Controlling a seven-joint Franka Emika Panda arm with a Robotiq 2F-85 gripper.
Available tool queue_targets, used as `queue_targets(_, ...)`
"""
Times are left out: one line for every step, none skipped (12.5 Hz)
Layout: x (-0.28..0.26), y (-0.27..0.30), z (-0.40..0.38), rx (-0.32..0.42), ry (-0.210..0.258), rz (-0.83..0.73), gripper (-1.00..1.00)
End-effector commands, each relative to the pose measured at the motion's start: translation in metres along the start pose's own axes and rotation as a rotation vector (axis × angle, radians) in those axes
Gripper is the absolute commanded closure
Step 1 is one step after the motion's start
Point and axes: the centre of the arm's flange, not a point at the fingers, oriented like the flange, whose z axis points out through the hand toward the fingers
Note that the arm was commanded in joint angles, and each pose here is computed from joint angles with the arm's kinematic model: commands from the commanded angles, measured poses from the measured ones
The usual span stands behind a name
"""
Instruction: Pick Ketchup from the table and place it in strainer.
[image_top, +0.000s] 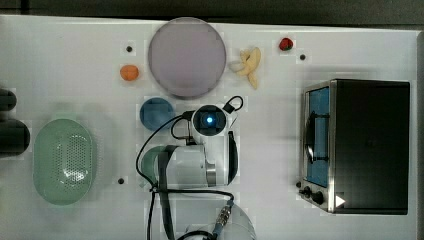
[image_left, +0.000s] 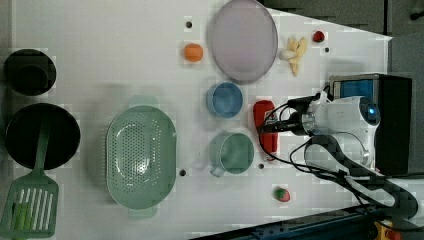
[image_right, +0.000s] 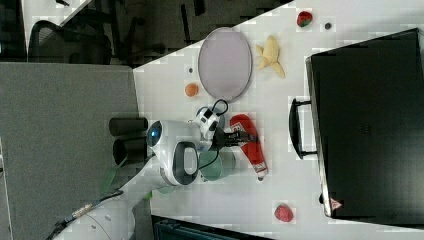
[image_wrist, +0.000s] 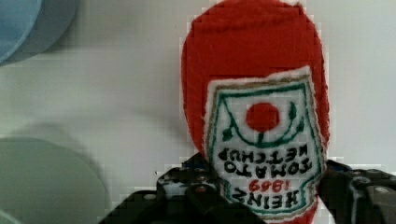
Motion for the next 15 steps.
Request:
queue_targets(0.01, 0.003, -0.07, -0.028, 0.131, -0.031, -0.26)
queue_targets(0.008, 0.002, -0.096, -0.038, 0.148, -0.032, -0.26)
queue_targets(0.003, -0.001, -0.124, -0.047, 0.15, -0.034, -0.26)
queue_targets(-0.003, -0.005, -0.152, -0.055, 0.137, -0.03, -0.26)
queue_targets(-0.01, -0.013, -0.179, -0.062, 0.116, -0.028, -0.26)
queue_targets(-0.016, -0.024, -0.204, -0.062, 0.101, -0.032, -0.26)
queue_targets(-0.021, -0.041, -0.227, -0.053, 0.097, -0.041, -0.26)
queue_targets(-0.023, -0.06, -0.247, -0.035, 0.102, -0.049, -0.26)
queue_targets(-0.023, -0.082, -0.262, -0.012, 0.109, -0.055, -0.26)
queue_targets(-0.023, -0.105, -0.272, 0.012, 0.113, -0.059, -0.26)
queue_targets(-0.023, -0.131, -0.278, 0.032, 0.119, -0.049, -0.26)
queue_targets(-0.025, -0.158, -0.279, 0.047, 0.121, -0.017, -0.26)
queue_targets(-0.027, -0.184, -0.277, 0.05, 0.115, 0.031, -0.26)
queue_targets(-0.031, -0.21, -0.271, 0.051, 0.106, 0.087, -0.26)
queue_targets(-0.034, -0.234, -0.263, 0.055, 0.098, 0.131, -0.26)
